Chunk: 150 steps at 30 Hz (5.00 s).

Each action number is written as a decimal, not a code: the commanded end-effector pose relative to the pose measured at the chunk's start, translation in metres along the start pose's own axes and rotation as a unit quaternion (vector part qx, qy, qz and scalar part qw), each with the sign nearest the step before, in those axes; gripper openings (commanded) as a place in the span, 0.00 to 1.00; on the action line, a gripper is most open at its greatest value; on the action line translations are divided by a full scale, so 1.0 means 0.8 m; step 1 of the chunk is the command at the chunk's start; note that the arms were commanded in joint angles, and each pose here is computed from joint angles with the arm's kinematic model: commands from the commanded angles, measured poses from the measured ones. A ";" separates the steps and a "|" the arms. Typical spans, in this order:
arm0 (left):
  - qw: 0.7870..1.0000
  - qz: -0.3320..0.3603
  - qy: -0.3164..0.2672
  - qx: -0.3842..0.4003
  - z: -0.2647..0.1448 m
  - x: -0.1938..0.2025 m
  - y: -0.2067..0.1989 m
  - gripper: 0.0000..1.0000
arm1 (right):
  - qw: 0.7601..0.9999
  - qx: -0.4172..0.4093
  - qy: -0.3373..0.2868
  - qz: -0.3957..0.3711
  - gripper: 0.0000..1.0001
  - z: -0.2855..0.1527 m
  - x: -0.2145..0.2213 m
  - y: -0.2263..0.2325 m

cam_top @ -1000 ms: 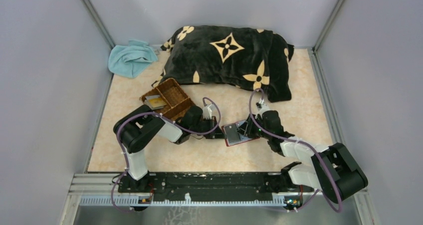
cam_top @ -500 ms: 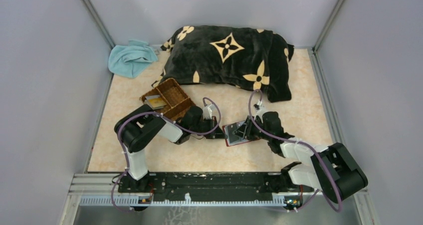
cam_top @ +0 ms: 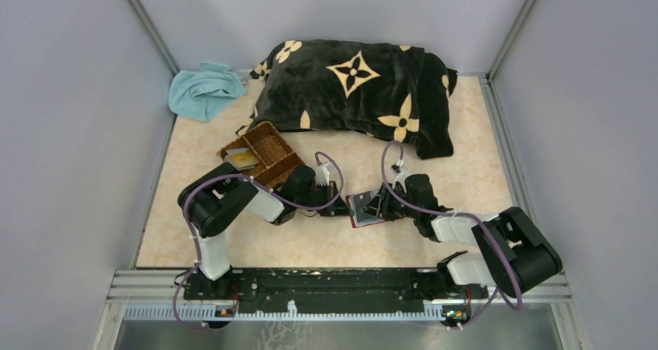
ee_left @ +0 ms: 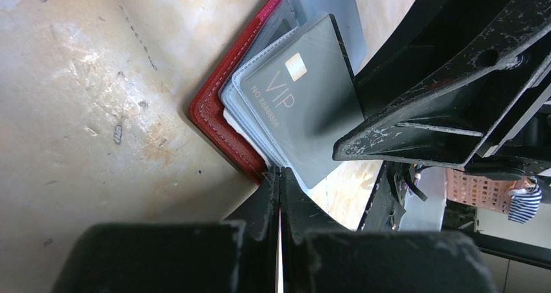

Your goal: Take the credit cards out of the card holder

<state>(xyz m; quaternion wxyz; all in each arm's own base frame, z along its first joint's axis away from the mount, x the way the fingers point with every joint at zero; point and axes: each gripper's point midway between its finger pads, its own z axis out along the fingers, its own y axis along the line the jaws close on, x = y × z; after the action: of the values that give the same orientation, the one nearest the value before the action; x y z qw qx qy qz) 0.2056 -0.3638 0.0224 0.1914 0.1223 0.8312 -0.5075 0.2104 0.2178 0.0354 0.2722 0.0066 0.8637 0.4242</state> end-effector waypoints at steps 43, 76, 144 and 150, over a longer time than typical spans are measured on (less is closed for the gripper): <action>1.000 -0.025 -0.001 0.004 -0.016 0.011 0.005 0.00 | 0.995 0.067 -0.054 -0.039 0.27 -0.027 -0.045 -0.033; 1.000 -0.027 0.001 0.008 -0.015 0.012 0.005 0.00 | 0.999 -0.020 -0.015 -0.045 0.28 0.000 -0.016 0.018; 0.999 -0.037 0.003 0.006 -0.016 0.019 0.010 0.00 | 0.997 0.002 -0.044 -0.060 0.28 -0.027 -0.039 0.024; 0.999 -0.036 0.003 0.007 -0.017 0.019 0.009 0.00 | 0.997 -0.006 -0.043 -0.058 0.28 -0.026 -0.037 0.024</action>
<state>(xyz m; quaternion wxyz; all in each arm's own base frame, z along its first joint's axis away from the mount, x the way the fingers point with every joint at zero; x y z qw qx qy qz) 0.1958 -0.3530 0.0221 0.1778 0.0994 0.8266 -0.5246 0.2155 0.2043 0.0595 0.3096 -0.0121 0.8647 0.3954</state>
